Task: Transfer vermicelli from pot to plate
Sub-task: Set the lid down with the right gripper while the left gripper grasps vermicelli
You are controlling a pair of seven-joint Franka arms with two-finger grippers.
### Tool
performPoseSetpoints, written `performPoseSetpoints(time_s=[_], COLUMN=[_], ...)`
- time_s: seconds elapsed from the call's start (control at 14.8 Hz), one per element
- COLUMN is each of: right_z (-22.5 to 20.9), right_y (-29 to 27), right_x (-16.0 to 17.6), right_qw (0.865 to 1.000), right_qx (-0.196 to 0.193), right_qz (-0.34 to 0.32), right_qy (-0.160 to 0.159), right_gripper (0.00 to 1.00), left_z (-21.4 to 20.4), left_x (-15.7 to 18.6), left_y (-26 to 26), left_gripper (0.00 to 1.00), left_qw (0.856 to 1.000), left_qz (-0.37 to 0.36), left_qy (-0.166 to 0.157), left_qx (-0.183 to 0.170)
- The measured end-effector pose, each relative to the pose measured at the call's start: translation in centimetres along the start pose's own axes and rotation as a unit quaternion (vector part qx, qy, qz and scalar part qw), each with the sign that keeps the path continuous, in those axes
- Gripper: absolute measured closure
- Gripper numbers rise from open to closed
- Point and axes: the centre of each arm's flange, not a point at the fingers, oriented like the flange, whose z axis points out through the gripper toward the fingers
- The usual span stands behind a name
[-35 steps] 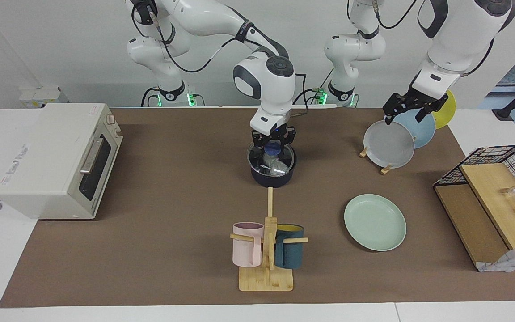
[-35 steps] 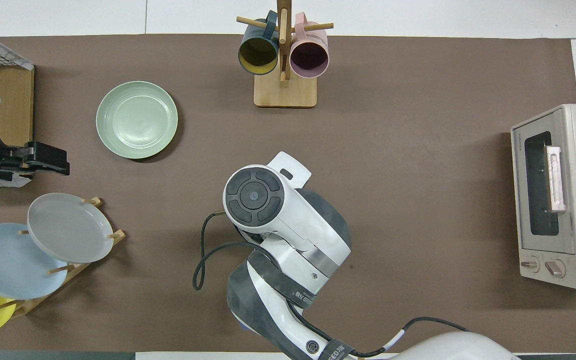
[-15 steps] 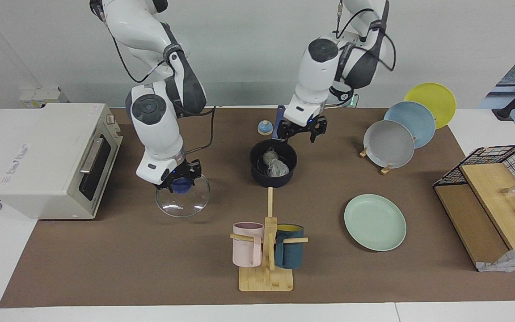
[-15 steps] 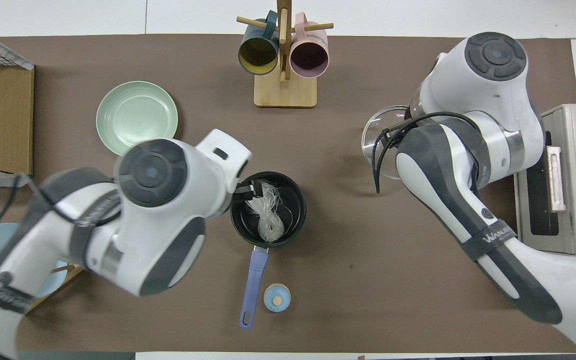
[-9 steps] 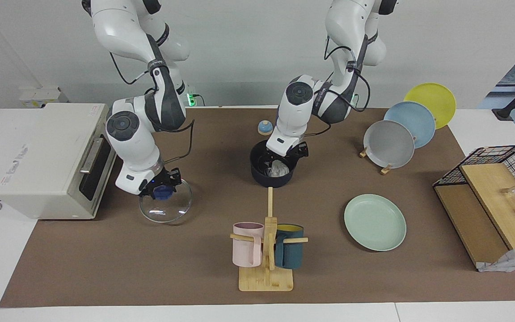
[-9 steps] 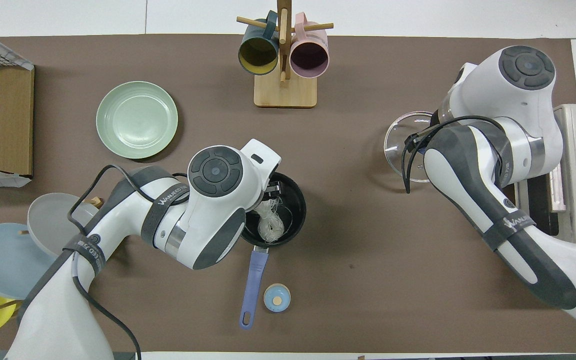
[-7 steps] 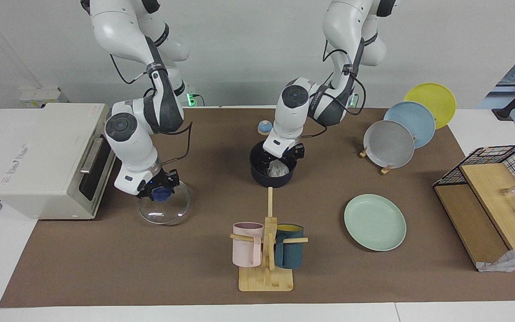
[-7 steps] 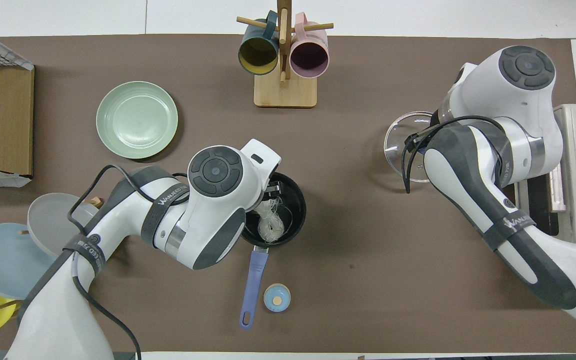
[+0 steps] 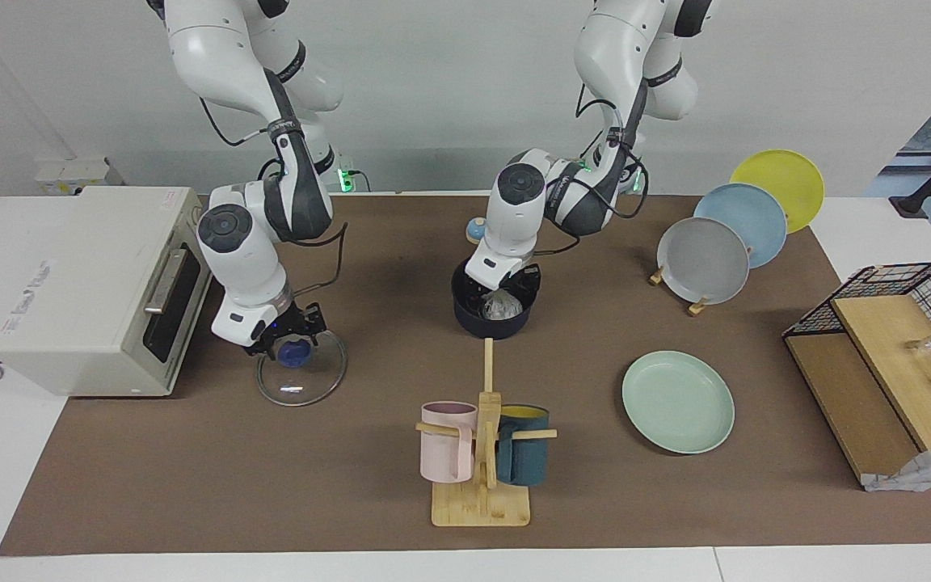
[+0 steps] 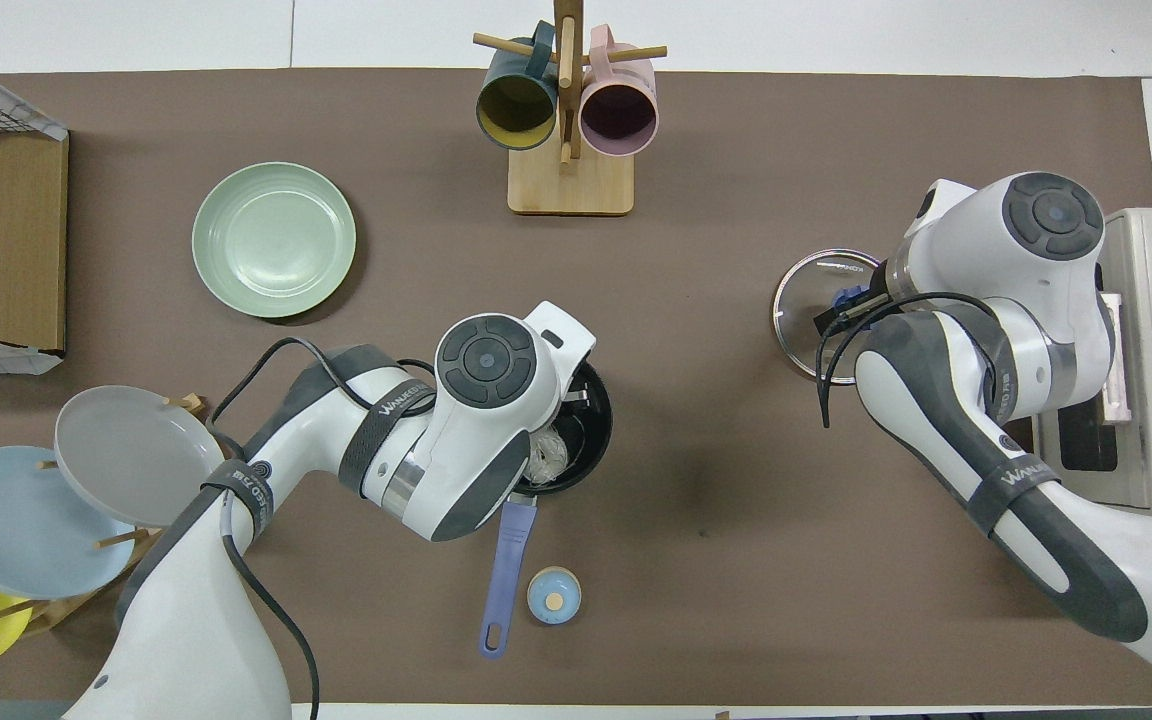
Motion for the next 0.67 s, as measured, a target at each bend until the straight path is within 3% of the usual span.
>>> performPoseSetpoints(time_s=[0.07,0.34,0.67], right_z=[-0.4,-7.6,-17.5], right_y=[0.0,1.0,1.5], right_x=[0.1,0.9,-1.0], right_qw=[1.000,1.000,0.998], right_qx=[-0.001,-0.008,-0.012], right_qz=[0.000,0.009,0.033], right_qy=[0.002,-0.025,-0.054], right_gripper=[0.00,0.00,0.00], left_z=[0.0,-0.4,-6.6], left_x=[-0.1,0.2,1.1], left_y=[0.1,0.0,-1.1], left_gripper=[0.35,0.77,0.82], left_qw=[1.000,1.000,1.000], left_qz=[0.001,0.000,-0.018], left_qy=[0.000,0.002,-0.015], left_qx=[0.000,0.000,0.002])
